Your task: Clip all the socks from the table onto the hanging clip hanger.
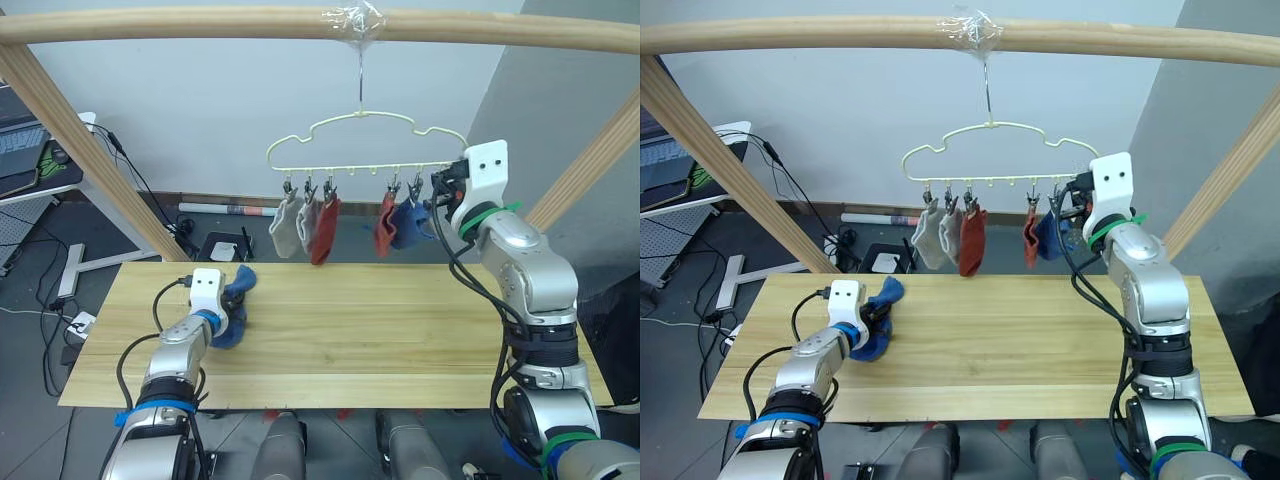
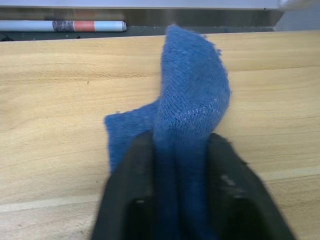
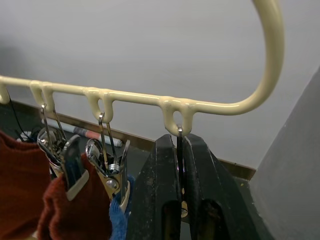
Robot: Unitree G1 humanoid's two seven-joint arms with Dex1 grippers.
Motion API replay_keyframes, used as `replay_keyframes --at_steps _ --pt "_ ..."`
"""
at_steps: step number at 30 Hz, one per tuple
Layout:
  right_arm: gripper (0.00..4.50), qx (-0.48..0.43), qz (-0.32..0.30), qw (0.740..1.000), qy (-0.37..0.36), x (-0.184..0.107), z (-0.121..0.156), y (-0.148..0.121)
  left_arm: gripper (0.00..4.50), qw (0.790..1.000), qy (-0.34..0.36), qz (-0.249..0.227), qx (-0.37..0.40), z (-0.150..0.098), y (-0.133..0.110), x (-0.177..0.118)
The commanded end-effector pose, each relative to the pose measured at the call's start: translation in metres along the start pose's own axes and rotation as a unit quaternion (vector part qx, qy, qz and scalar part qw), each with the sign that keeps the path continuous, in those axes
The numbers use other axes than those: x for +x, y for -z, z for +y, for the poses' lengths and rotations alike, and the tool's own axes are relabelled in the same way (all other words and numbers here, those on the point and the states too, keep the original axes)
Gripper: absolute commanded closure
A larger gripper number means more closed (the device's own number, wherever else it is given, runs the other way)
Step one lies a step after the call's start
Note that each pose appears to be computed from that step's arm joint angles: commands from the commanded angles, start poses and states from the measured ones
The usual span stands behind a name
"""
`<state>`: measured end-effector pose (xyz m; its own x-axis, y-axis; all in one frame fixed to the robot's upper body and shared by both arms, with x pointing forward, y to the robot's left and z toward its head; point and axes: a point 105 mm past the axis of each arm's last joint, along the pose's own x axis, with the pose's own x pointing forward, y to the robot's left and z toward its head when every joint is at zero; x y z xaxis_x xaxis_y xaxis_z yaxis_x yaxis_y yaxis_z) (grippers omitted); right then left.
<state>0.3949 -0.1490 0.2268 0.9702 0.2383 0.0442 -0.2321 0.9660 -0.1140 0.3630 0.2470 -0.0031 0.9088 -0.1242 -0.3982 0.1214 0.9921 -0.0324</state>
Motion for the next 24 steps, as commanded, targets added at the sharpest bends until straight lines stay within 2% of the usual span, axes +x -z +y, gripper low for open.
replay_keyframes --at_steps 1,5,8,10,14,17,19,24 --pt "4.50 0.020 -0.010 1.000 0.011 0.000 -0.007 -0.008 4.49 0.999 0.039 0.004 0.012 -0.024 0.011 0.001" --pt "4.50 0.055 0.005 0.998 0.015 0.000 -0.006 -0.003 4.49 0.994 0.108 -0.019 0.012 -0.066 0.006 -0.002" --pt "4.50 0.097 0.029 0.995 0.007 -0.002 -0.011 -0.003 4.49 0.971 0.221 -0.092 0.015 -0.138 -0.038 -0.016" --pt "4.50 0.120 0.045 0.992 0.003 -0.003 -0.012 -0.004 4.49 0.953 0.283 -0.112 0.015 -0.173 -0.055 -0.029" --pt "4.50 0.124 0.066 0.990 -0.022 -0.006 -0.009 -0.012 4.49 0.915 0.375 -0.145 -0.024 -0.224 -0.092 -0.057" --pt "4.50 0.130 0.078 0.988 -0.038 -0.008 -0.007 -0.018 4.49 0.889 0.428 -0.157 -0.040 -0.253 -0.111 -0.077" --pt "4.50 0.165 0.091 0.981 -0.046 -0.010 -0.005 -0.025 4.49 0.874 0.456 -0.161 -0.052 -0.272 -0.122 -0.085" --pt "4.50 0.187 0.102 0.976 -0.054 -0.012 -0.003 -0.030 4.49 0.864 0.473 -0.157 -0.073 -0.288 -0.129 -0.085"
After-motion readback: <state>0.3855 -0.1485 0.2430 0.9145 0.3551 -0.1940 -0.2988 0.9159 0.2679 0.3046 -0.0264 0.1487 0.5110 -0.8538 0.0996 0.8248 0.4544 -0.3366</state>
